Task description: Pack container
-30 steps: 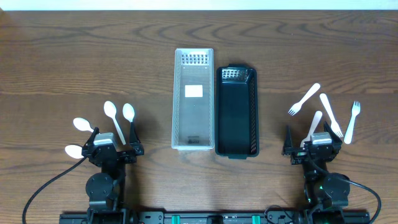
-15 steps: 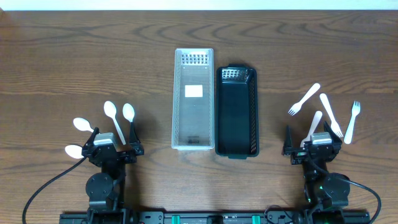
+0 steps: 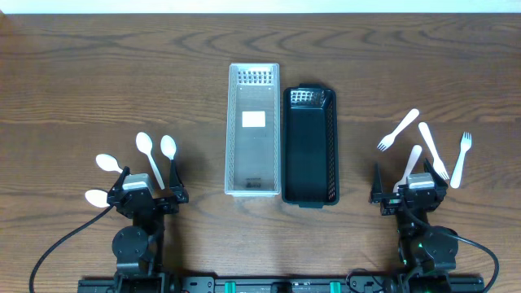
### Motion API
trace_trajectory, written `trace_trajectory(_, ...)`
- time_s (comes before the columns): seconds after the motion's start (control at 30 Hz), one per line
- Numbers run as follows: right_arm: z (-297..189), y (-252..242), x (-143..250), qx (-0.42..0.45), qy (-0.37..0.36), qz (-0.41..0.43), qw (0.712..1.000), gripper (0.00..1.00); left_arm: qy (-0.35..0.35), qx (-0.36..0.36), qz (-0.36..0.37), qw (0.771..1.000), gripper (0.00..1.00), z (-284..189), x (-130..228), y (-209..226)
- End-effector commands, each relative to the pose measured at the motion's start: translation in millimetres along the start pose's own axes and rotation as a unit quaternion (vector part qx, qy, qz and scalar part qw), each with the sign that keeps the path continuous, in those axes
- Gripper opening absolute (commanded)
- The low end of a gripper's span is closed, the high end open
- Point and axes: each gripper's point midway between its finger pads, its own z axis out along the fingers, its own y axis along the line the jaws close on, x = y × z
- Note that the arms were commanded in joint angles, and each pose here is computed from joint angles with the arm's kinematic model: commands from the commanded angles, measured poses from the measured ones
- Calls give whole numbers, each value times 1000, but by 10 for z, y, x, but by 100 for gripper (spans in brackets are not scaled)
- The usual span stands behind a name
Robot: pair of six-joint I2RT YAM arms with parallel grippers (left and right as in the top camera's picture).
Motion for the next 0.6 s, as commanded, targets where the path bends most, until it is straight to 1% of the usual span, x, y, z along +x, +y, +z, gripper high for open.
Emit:
trace_trajectory(0.0,-2,-1,4,2,0,8,1000,99,27,-7,9,1000,98,8,175,32)
trace_trajectory(0.13,-2,16,3,-3,0,8,1000,99,23,-7,9,1000,98,8,156,30)
trace_trajectory(0.27,-2,17,12,-3,2,30,1000,99,27,-8,9,1000,98,8,174,33)
trace_trajectory(0.33,-1,23,6,-5,1,78,997,99,25,-7,6,1000,98,8,164,30)
trace_trajectory(0.4,-1,31,6,-7,1,134,991,99,9,-4,-16,1000,98,11,89,17)
trace_trajectory(0.43,0,52,15,-13,4,143,990,99,6,0,-24,1000,98,6,56,3)
trace_trajectory(0.57,-9,169,-38,-49,5,143,989,99,31,40,-49,998,98,-47,-42,-155)
